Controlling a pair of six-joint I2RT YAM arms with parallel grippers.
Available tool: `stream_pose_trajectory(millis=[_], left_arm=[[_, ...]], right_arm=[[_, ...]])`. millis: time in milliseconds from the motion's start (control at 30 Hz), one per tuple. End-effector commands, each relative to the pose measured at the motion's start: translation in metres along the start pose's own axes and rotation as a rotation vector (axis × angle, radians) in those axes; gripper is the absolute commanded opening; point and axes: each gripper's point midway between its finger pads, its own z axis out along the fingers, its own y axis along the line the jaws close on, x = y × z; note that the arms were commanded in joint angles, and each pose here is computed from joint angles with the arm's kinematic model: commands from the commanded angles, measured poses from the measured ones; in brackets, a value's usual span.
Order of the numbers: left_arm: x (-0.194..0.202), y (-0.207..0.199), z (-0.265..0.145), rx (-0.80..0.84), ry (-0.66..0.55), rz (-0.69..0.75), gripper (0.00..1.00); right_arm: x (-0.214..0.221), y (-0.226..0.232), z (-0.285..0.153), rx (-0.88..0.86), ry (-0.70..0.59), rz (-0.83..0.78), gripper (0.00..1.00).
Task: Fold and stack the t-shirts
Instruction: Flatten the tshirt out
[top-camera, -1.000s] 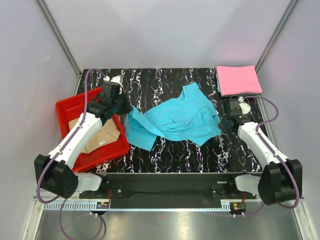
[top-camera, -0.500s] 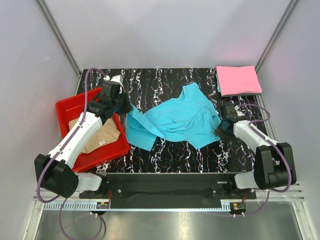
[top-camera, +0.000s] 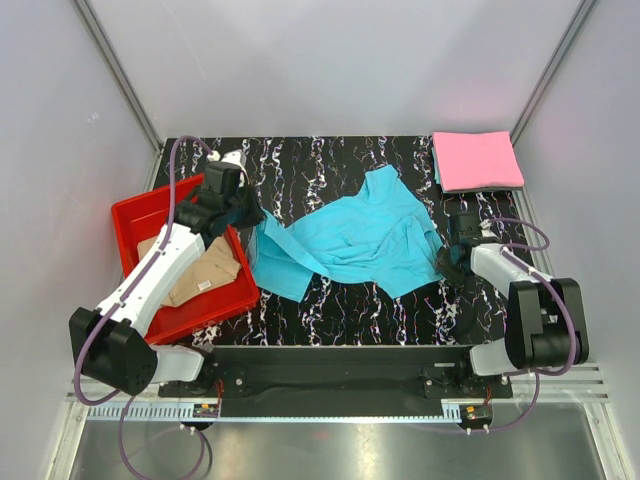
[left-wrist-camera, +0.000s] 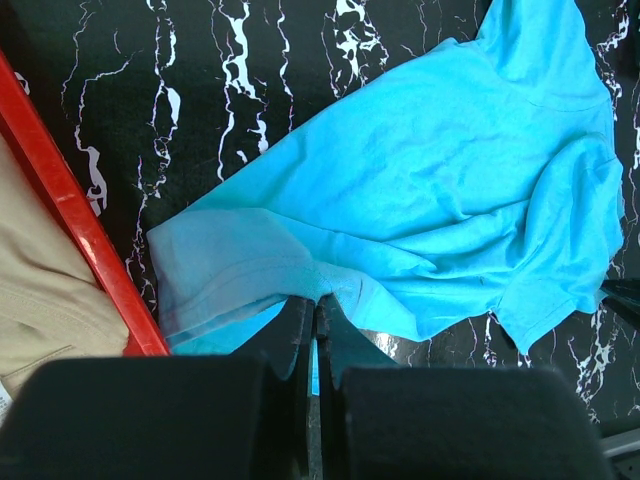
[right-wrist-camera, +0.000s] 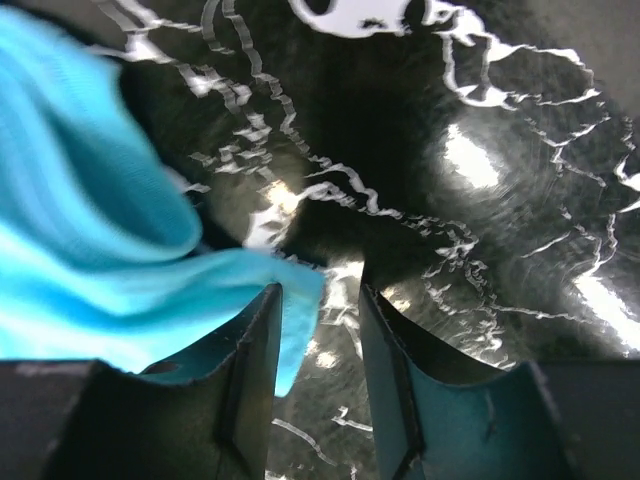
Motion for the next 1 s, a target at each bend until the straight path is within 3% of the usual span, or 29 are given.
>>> stream_pose_trajectory(millis=[0,233,400,567,667,700,767,800,867,900,967], left_arm=[[-0.021,-0.014,-0.004,0.051,-0.059,-0.006,0.0],[-0.019,-0.013,-0.002,0.052,-0.055,-0.011,0.0],[-0.02,-0.016,-0.004,0.066,-0.057,-0.013,0.0],[-0.032,-0.019,-0.016,0.065,-0.095,-0.004,0.0],[-0.066,-0.035,-0.045,0.088,-0.176,-0.009,0.0],[-0.077,-0.042,-0.055,0.108,-0.202,-0.019,0.0],[-0.115,-0.066,-0.1,0.185,-0.321,-0.033,0.0],[-0.128,-0.074,-0.119,0.216,-0.363,-0.049,0.0],[-0.155,-0.092,-0.17,0.297,-0.475,-0.067,0.0],[-0.162,-0.099,-0.188,0.333,-0.509,-0.091,0.0],[-0.174,-0.109,-0.238,0.413,-0.603,-0.11,0.0]], right_arm=[[-0.019,0.002,0.005,0.03,-0.063,0.033,0.43],[-0.02,0.002,0.007,0.016,-0.067,0.029,0.29],[-0.021,0.003,0.006,0.01,-0.076,0.024,0.0],[-0.047,0.011,-0.032,-0.015,-0.131,0.002,0.0],[-0.092,0.025,-0.106,-0.107,-0.272,0.05,0.0],[-0.121,0.039,-0.149,-0.178,-0.363,0.086,0.0],[-0.147,0.03,-0.206,-0.192,-0.473,0.131,0.0],[-0.177,0.036,-0.265,-0.269,-0.584,0.182,0.0],[-0.197,0.019,-0.318,-0.249,-0.684,0.221,0.0],[-0.215,0.016,-0.378,-0.337,-0.789,0.277,0.0],[-0.222,0.001,-0.423,-0.36,-0.866,0.315,0.0]])
